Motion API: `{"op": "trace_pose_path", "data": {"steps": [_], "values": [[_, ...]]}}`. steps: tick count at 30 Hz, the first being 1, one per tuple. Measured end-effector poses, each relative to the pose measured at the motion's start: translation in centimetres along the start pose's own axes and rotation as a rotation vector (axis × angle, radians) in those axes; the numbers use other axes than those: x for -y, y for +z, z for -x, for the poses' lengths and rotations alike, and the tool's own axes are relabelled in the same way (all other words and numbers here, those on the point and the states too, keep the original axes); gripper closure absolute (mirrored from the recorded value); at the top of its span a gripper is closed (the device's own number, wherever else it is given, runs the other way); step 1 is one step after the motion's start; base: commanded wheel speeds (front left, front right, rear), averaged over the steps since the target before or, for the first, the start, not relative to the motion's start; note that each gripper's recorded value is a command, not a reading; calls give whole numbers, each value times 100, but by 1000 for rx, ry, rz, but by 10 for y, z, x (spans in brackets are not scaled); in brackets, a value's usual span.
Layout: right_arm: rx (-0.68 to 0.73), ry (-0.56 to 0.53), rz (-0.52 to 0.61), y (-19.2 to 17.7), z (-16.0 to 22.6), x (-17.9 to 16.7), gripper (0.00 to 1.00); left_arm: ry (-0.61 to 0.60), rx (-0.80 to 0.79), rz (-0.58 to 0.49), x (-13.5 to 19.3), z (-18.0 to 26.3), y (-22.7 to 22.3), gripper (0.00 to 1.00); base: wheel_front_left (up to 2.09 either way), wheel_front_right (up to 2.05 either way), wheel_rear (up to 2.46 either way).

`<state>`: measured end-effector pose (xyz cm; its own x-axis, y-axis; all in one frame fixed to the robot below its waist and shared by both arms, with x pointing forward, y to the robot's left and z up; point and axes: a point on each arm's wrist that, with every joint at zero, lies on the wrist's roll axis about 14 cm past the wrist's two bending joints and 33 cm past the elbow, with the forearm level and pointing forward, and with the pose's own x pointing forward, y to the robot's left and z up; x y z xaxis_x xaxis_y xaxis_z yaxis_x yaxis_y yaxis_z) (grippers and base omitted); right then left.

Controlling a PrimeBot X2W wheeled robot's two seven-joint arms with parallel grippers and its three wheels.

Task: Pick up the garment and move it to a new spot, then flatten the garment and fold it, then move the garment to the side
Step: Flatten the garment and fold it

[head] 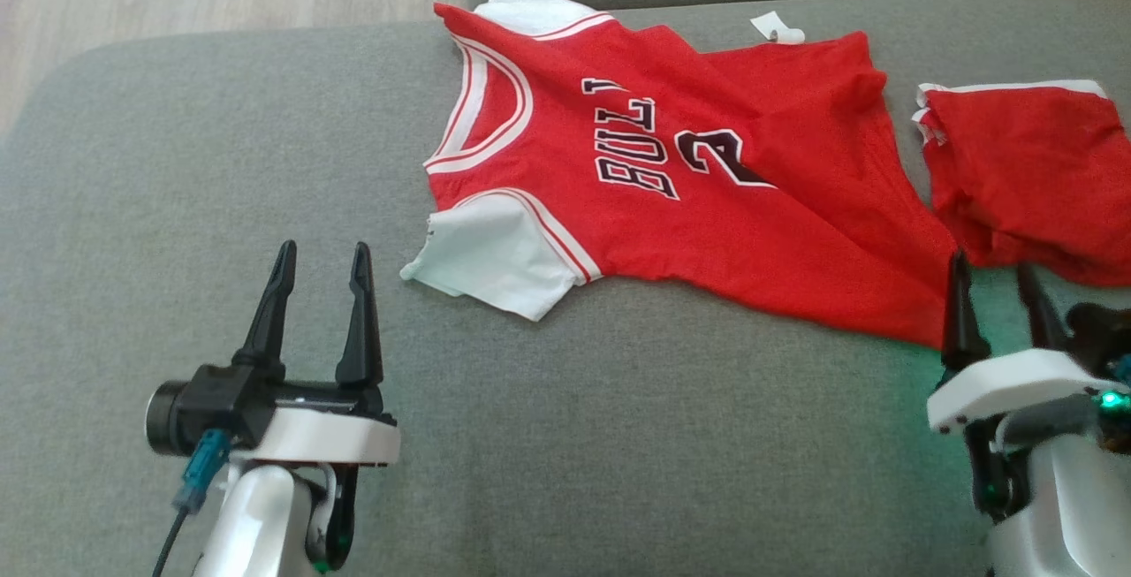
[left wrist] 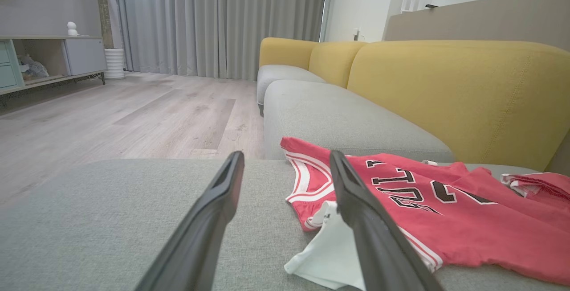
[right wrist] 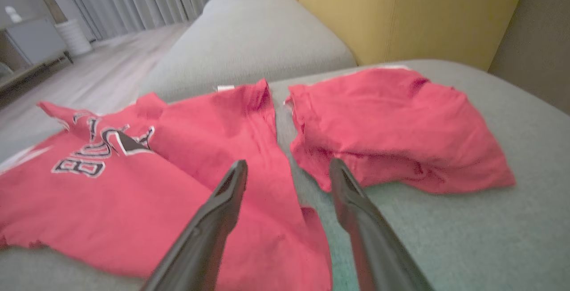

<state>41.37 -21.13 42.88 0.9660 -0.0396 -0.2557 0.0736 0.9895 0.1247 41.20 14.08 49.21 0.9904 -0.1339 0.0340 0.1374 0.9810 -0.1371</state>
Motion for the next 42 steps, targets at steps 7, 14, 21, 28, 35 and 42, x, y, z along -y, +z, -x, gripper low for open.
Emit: {"op": "trace_pose_path", "data": {"steps": [7, 14, 21, 28, 35, 42], "values": [[225, 99, -90, 47, 5, -31, 0, -27, -28, 4, 7, -6, -10, 0, 0, 0, 0], [231, 118, -119, 37, 19, -36, 0, -75, -59, 10, 18, -16, -21, 0, 0, 0, 0], [226, 104, -127, 34, 17, -32, 0, -162, -228, -22, 32, -13, -62, 0, 0, 0, 0], [189, 101, -134, 21, 12, -32, 0, -196, -368, -117, 19, -6, -94, 0, 0, 0, 0], [176, 103, -133, 17, 11, -33, 0, -213, -384, -150, 18, -18, -98, 0, 0, 0, 0], [166, 90, -132, 13, 9, -28, 0, -264, -405, -175, 26, -31, -103, 0, 0, 0, 0]]}}
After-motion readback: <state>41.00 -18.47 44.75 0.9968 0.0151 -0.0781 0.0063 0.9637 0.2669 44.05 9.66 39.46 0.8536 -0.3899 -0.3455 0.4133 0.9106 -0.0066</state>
